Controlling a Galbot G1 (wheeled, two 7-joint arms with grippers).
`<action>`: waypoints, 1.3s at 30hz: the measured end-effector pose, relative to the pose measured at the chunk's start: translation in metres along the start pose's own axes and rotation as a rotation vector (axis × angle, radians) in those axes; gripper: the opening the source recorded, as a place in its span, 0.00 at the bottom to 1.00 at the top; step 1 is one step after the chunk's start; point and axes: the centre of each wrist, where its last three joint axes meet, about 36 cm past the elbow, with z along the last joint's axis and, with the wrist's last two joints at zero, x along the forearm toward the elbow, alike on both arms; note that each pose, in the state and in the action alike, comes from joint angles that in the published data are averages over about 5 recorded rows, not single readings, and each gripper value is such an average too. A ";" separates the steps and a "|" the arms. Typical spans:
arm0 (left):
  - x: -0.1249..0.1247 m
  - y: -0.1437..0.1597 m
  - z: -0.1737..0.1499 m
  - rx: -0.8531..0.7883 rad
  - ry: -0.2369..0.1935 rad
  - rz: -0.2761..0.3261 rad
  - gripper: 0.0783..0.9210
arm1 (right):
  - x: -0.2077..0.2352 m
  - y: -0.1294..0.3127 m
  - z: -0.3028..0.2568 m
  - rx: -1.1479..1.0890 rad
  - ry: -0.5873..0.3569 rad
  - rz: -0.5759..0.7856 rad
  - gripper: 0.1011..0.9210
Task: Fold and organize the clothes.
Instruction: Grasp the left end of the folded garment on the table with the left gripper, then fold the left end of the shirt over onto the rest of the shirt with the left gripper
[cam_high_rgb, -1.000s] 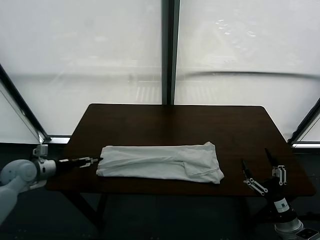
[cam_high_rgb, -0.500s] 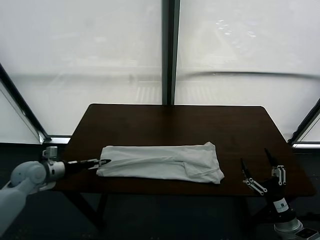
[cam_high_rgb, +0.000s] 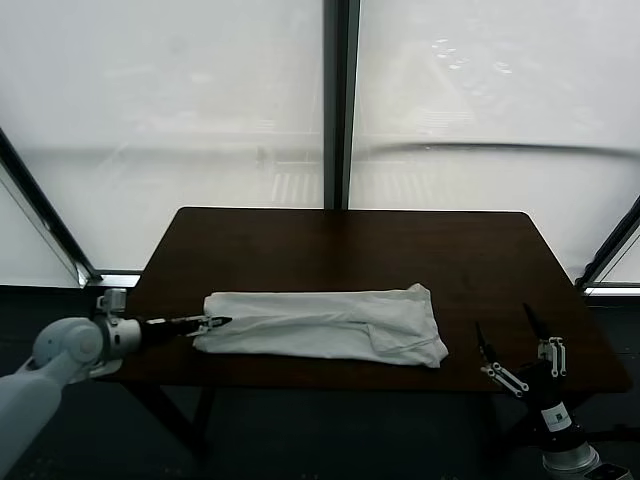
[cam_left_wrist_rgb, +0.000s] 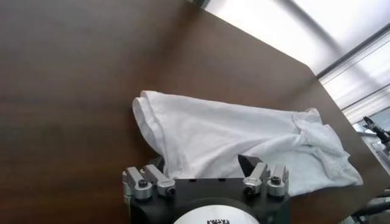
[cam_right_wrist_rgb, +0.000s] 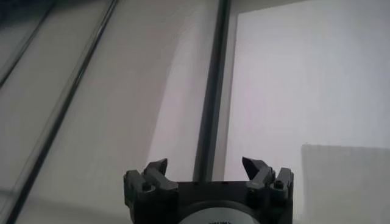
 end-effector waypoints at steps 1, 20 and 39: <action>-0.001 0.000 0.000 -0.001 0.001 -0.001 0.72 | 0.000 0.000 0.000 0.000 -0.001 0.000 0.98; -0.009 -0.008 0.004 -0.032 -0.005 -0.032 0.09 | -0.002 0.003 0.000 -0.003 -0.007 0.002 0.98; 0.025 -0.005 0.000 -0.063 -0.018 -0.085 0.09 | -0.007 0.008 0.005 -0.020 -0.020 0.003 0.98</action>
